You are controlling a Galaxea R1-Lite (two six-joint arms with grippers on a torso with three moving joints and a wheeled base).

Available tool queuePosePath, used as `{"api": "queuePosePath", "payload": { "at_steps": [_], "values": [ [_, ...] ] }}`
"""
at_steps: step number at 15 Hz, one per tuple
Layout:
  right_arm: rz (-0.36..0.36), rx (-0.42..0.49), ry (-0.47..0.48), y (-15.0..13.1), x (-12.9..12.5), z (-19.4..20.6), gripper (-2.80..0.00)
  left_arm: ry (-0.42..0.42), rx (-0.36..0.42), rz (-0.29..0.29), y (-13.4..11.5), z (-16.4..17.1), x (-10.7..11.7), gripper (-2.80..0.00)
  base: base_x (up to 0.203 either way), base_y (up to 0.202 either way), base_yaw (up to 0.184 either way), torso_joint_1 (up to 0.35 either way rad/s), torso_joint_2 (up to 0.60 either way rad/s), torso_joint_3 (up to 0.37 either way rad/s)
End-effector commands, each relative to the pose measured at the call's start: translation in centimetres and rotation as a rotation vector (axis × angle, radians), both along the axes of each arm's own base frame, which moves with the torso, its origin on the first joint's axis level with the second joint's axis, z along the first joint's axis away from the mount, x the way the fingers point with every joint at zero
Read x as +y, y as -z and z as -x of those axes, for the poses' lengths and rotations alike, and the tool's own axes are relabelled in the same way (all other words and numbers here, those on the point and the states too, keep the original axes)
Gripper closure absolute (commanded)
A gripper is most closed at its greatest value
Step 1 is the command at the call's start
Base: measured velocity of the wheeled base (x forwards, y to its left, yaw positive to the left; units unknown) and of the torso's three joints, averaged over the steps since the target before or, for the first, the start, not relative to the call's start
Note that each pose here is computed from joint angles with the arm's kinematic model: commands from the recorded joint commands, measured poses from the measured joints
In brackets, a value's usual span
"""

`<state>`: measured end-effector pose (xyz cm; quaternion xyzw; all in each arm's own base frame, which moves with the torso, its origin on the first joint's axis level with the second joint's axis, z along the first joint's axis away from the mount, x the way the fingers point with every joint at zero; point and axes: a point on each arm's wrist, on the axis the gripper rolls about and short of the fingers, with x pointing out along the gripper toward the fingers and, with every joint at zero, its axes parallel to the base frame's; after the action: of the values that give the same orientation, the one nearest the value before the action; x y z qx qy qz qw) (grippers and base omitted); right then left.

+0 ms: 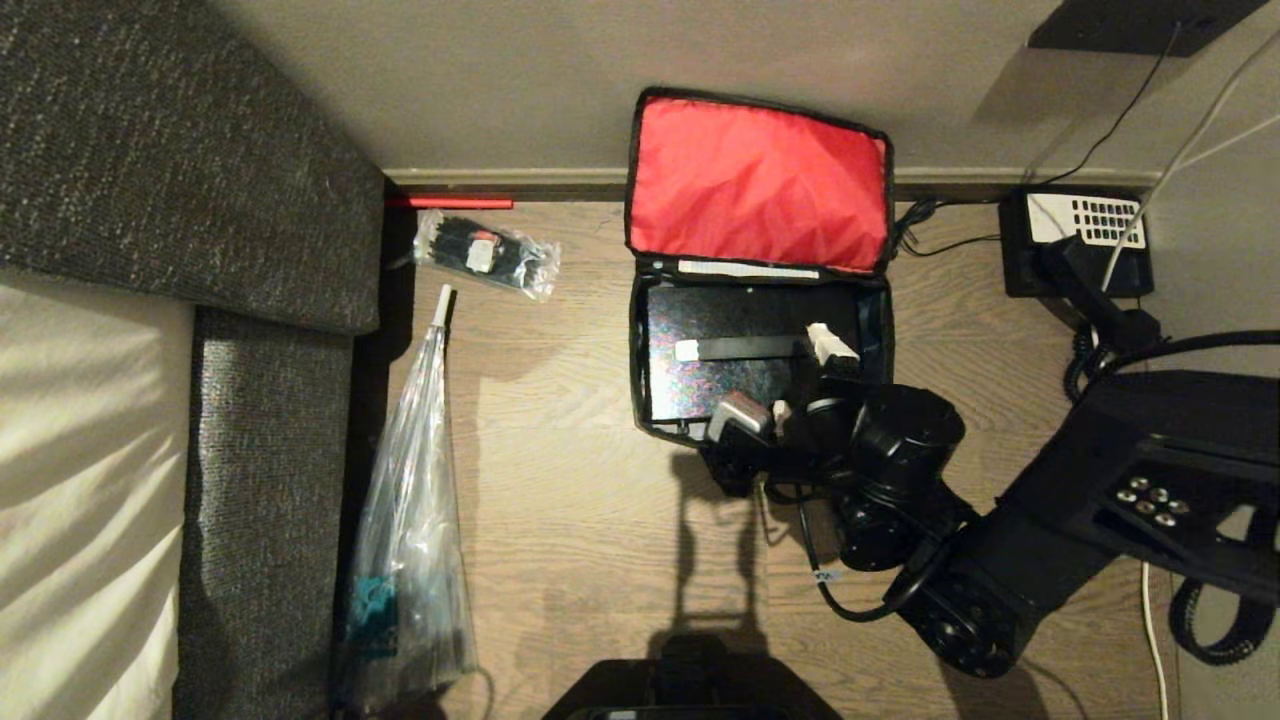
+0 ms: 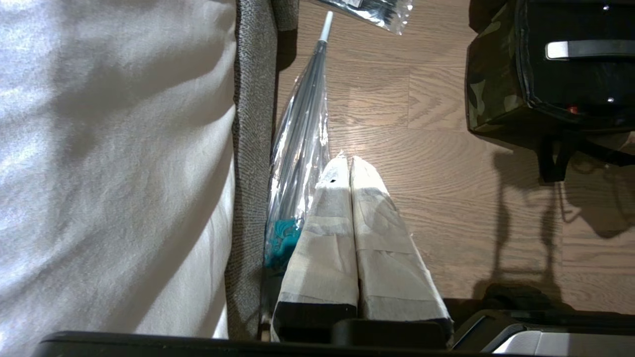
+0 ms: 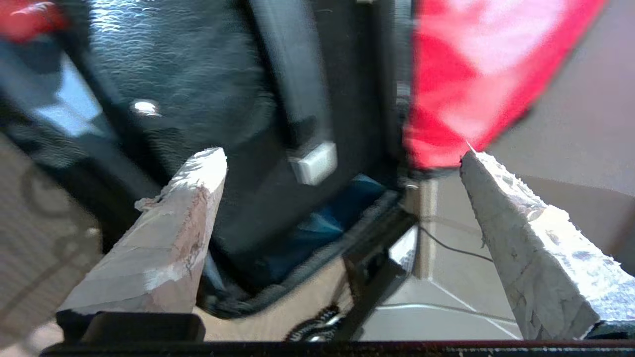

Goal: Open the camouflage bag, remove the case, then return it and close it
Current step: Grip the handle

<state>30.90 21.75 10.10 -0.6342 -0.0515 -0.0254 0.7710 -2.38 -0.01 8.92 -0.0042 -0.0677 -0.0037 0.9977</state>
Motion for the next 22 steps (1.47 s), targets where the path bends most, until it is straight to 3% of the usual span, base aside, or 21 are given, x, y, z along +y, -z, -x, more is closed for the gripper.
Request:
{"api": "queuePosePath", "payload": {
  "at_steps": [1,10,17,22],
  "values": [
    [0.021,0.017,0.002,1.3,0.4,-0.4,-2.8,0.0,0.041,0.0,1.1,-0.3,0.0,0.0,0.0,0.0,0.0,0.0,0.0,0.0],
    [0.028,-0.049,0.006,0.3,1.4,-2.1,-2.8,-0.001,0.04,0.001,1.1,-0.3,0.0,0.0,0.0,0.0,0.0,0.0,0.0,0.0],
    [0.085,-0.073,0.0,1.1,1.7,-3.9,-2.8,0.001,0.041,0.0,1.1,-0.3,0.0,0.0,0.0,0.0,0.0,0.0,0.0,0.0],
    [0.154,-0.083,-0.034,1.8,0.4,-5.5,-2.8,0.0,0.04,0.0,1.1,-0.3,0.0,0.0,0.0,0.0,0.0,0.0,0.0,0.0]
  ]
}}
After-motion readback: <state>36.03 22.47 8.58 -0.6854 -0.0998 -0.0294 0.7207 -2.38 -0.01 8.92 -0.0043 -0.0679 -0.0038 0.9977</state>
